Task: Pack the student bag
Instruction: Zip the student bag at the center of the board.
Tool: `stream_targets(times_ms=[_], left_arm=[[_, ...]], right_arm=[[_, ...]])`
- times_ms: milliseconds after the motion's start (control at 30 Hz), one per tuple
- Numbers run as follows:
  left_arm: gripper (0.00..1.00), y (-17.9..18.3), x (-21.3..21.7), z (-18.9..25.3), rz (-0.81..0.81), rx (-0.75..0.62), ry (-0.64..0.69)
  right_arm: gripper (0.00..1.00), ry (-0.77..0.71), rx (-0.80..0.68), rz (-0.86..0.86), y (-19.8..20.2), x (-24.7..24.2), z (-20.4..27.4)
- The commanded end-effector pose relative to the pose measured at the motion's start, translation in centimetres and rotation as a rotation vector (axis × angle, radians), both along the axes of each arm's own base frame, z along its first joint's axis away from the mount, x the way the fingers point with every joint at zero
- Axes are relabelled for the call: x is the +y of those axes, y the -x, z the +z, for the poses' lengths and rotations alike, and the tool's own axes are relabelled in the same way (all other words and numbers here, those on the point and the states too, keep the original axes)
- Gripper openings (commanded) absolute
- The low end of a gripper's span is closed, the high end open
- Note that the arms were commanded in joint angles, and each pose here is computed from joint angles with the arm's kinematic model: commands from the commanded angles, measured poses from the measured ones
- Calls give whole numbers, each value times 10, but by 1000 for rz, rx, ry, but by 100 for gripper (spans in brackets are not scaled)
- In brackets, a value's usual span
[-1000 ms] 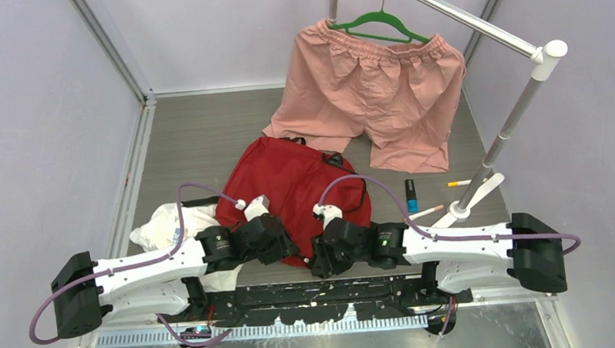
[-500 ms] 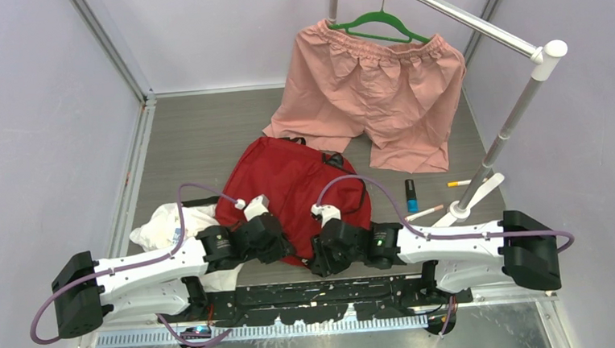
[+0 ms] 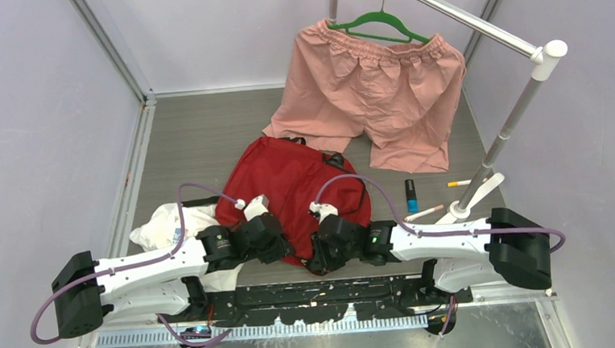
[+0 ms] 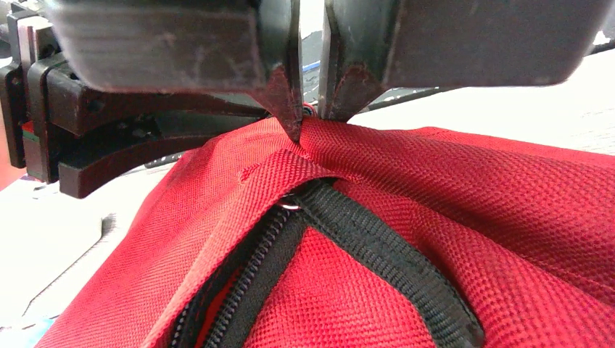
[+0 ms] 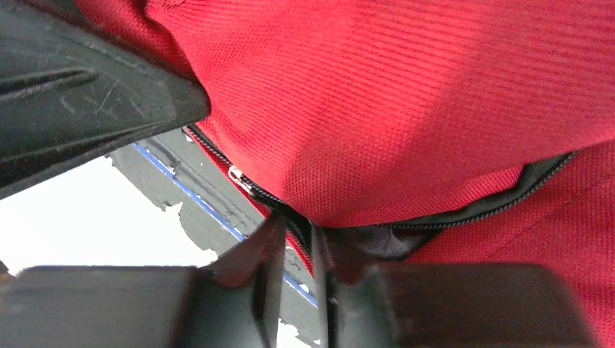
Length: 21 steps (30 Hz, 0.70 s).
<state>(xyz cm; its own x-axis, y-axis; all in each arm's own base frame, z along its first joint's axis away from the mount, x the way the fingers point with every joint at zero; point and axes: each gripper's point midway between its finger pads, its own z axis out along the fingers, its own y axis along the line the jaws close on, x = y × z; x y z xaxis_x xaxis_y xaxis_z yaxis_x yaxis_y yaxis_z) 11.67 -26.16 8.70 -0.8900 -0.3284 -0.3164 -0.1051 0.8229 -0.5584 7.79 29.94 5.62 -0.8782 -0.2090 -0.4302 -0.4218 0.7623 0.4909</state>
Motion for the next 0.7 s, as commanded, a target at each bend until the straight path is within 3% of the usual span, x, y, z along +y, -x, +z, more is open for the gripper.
stream_targets(times_ms=[0,33,67,233,433,667], left_arm=[[9,-8,-6,11,13,-35,35],[6,-8,-5,12,16,-37,35],[3,-8,-4,12,17,-38,31],[0,-13,13,18,53,-76,-15],[0,-27,82,37,178,-158,-116],[0,-28,148,53,358,-210,-112]], right_arm=[[16,-73,-5,22,0,15,18],[5,-70,-6,21,0,13,19],[2,-59,-8,17,0,9,18],[1,2,-54,-37,-6,-19,18],[1,80,-73,-123,-9,-64,10],[1,150,-72,-267,-25,-98,-6]])
